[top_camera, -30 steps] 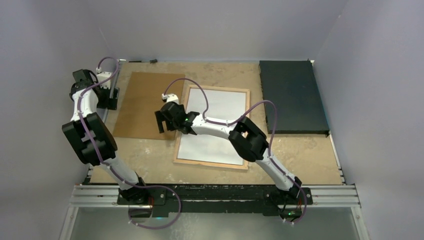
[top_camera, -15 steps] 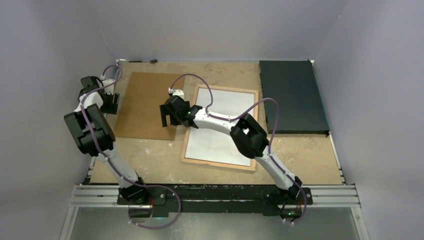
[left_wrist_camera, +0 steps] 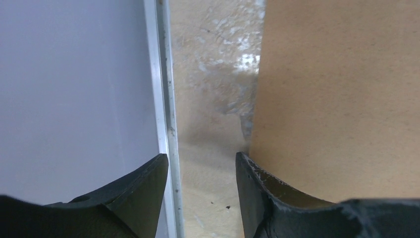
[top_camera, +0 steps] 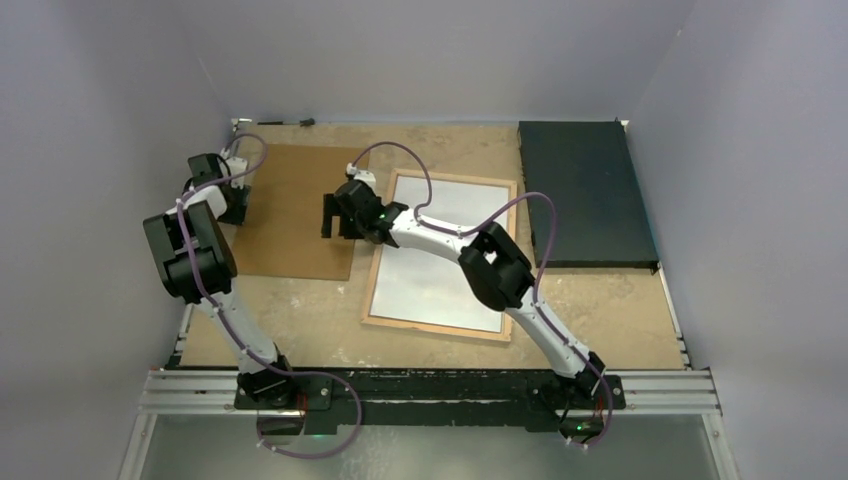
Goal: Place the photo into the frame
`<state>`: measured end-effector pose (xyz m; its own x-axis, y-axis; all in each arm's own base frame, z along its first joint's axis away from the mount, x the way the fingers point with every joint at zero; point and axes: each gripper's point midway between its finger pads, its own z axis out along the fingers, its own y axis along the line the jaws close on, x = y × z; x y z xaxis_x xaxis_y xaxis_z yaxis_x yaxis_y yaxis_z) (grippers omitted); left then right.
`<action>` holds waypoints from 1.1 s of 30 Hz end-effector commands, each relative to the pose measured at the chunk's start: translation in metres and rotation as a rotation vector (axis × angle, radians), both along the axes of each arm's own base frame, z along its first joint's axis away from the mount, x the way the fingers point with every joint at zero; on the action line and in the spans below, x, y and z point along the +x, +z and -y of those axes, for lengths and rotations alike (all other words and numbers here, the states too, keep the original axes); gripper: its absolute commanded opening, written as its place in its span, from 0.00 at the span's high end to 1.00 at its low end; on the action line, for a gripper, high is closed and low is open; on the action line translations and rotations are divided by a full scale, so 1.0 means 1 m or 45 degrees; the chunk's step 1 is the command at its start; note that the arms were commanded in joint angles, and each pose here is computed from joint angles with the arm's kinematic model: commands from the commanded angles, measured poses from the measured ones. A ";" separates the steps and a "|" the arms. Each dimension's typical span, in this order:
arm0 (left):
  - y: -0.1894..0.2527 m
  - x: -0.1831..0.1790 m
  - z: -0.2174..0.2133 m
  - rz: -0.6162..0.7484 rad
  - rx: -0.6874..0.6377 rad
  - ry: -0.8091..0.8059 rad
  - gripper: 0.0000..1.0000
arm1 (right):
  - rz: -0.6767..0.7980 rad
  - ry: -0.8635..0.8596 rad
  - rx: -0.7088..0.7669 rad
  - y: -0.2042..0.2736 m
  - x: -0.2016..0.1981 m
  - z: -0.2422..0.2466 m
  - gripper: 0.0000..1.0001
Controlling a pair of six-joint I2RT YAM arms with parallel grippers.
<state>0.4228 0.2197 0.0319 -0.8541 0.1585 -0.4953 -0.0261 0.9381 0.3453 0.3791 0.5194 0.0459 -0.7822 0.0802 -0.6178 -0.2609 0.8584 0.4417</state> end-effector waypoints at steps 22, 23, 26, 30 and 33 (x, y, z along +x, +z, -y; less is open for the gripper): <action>-0.054 -0.056 0.079 -0.236 -0.387 -0.238 0.72 | -0.322 0.270 1.090 0.134 -0.058 -0.029 0.08; -0.056 -0.059 0.081 -0.248 -0.397 -0.246 0.74 | -0.313 0.272 1.116 0.138 -0.059 -0.027 0.09; -0.059 -0.068 0.088 -0.289 -0.427 -0.280 0.78 | -0.291 0.280 1.162 0.148 -0.063 -0.022 0.11; -0.062 -0.078 0.095 -0.325 -0.467 -0.306 0.81 | -0.214 0.327 1.314 0.171 -0.069 -0.014 0.13; -0.063 -0.083 0.101 -0.341 -0.494 -0.328 0.83 | -0.157 0.334 1.362 0.180 -0.066 -0.012 0.13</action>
<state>0.4159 0.1894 0.0174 -0.8125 0.2809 -0.5108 0.1599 0.9500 0.2682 0.3208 0.5211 0.1065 -0.9405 0.3037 -0.1524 -0.0696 0.2669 0.9612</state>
